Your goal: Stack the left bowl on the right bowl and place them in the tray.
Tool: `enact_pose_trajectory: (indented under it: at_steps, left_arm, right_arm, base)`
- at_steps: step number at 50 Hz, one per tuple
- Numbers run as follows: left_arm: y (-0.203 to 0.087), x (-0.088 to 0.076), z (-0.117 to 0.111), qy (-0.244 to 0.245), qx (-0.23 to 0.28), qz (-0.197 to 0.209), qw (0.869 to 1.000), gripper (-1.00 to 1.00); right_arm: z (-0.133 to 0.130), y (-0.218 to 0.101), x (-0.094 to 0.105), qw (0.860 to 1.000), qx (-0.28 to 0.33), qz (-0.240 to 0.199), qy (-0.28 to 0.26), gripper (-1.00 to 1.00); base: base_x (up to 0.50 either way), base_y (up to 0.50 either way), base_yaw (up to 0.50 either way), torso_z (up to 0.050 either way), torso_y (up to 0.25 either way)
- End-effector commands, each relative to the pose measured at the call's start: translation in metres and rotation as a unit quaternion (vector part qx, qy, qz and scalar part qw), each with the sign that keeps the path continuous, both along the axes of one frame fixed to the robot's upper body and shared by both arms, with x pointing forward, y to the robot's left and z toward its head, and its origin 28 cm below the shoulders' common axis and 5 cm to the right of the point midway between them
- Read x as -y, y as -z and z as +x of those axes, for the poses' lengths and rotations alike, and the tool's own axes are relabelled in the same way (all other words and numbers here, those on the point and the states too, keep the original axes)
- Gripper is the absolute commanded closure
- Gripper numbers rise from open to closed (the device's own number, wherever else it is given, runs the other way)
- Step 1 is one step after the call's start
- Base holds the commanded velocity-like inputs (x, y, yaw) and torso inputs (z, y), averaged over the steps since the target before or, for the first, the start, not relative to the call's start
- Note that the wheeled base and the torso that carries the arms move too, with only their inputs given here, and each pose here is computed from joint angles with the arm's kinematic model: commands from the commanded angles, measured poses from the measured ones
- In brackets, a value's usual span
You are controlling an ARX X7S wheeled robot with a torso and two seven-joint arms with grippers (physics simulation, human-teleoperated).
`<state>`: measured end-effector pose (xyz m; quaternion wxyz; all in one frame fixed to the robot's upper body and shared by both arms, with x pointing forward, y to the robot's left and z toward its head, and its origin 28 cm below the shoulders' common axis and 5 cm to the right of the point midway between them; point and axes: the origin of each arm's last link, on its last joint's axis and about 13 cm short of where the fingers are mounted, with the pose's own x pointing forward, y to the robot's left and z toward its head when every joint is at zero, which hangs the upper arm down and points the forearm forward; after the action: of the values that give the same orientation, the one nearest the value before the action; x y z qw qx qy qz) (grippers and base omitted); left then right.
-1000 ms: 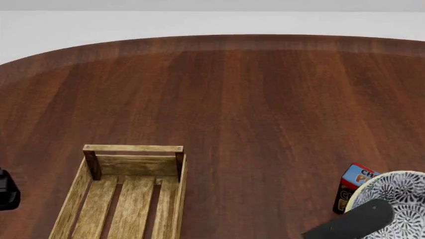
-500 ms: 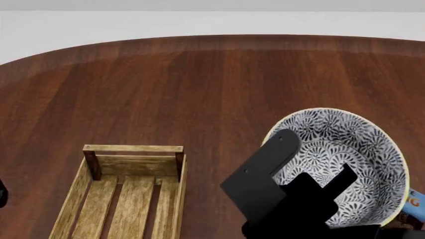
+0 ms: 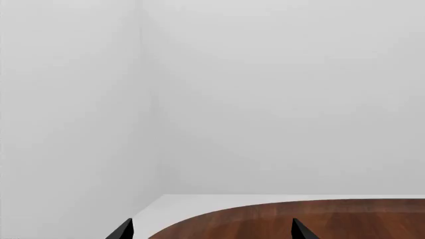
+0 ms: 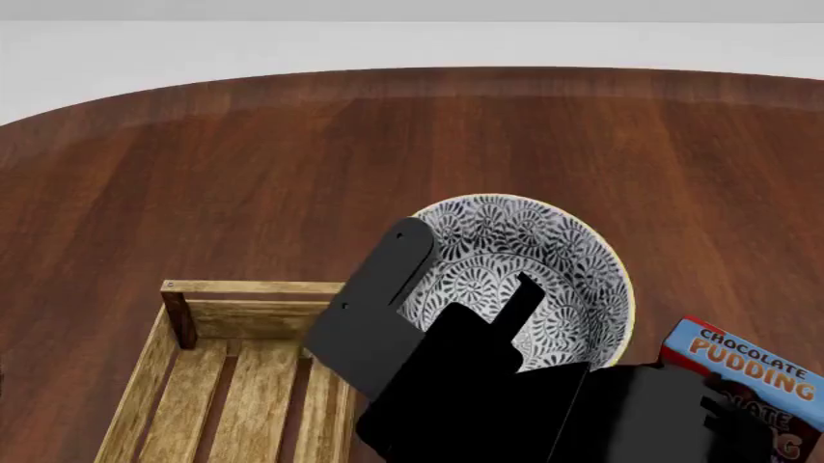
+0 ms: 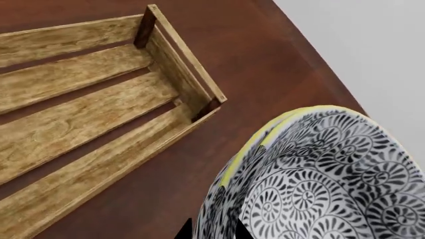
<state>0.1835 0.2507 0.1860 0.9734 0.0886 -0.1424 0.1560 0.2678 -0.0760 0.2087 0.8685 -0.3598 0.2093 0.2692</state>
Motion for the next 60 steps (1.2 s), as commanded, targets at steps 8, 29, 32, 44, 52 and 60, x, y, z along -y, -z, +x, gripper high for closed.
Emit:
enact_pose_trajectory:
  at_steps: [8, 29, 32, 44, 52, 60]
  left_arm:
    - [0.001, -0.002, -0.001, -0.004, 0.000, 0.000, 1.000, -1.00]
    - [0.004, -0.002, -0.002, -0.006, -0.003, -0.002, 1.000, -1.00]
    - [0.004, -0.003, -0.002, -0.007, -0.003, -0.003, 1.000, -1.00]
    - [0.004, -0.004, -0.003, -0.010, -0.003, -0.002, 1.000, -1.00]
    - [0.004, -0.006, -0.004, -0.014, -0.003, -0.001, 1.000, -1.00]
    - [0.003, -0.007, -0.003, -0.019, -0.006, 0.000, 1.000, -1.00]
  right_arm:
    - [0.023, -0.014, -0.026, 0.996, -0.022, -0.006, -0.085, 1.00]
    - [0.039, -0.013, -0.052, 0.987, -0.053, -0.029, -0.150, 1.00]
    - [0.041, -0.016, -0.055, 0.986, -0.054, -0.025, -0.157, 1.00]
    - [0.050, -0.033, -0.068, 0.981, -0.050, -0.026, -0.188, 1.00]
    - [0.057, -0.039, -0.078, 0.975, -0.057, -0.020, -0.213, 1.00]
    - [0.061, -0.038, -0.090, 0.967, -0.076, -0.009, -0.244, 1.00]
  base:
    - [0.00, 0.00, 0.00, 0.000, 0.001]
    - [0.00, 0.00, 0.00, 0.000, 0.000]
    - [0.00, 0.00, 0.00, 0.000, 0.000]
    - [0.00, 0.00, 0.00, 0.000, 0.001]
    - [0.00, 0.00, 0.00, 0.000, 0.001]
    - [0.00, 0.00, 0.00, 0.001, 0.001]
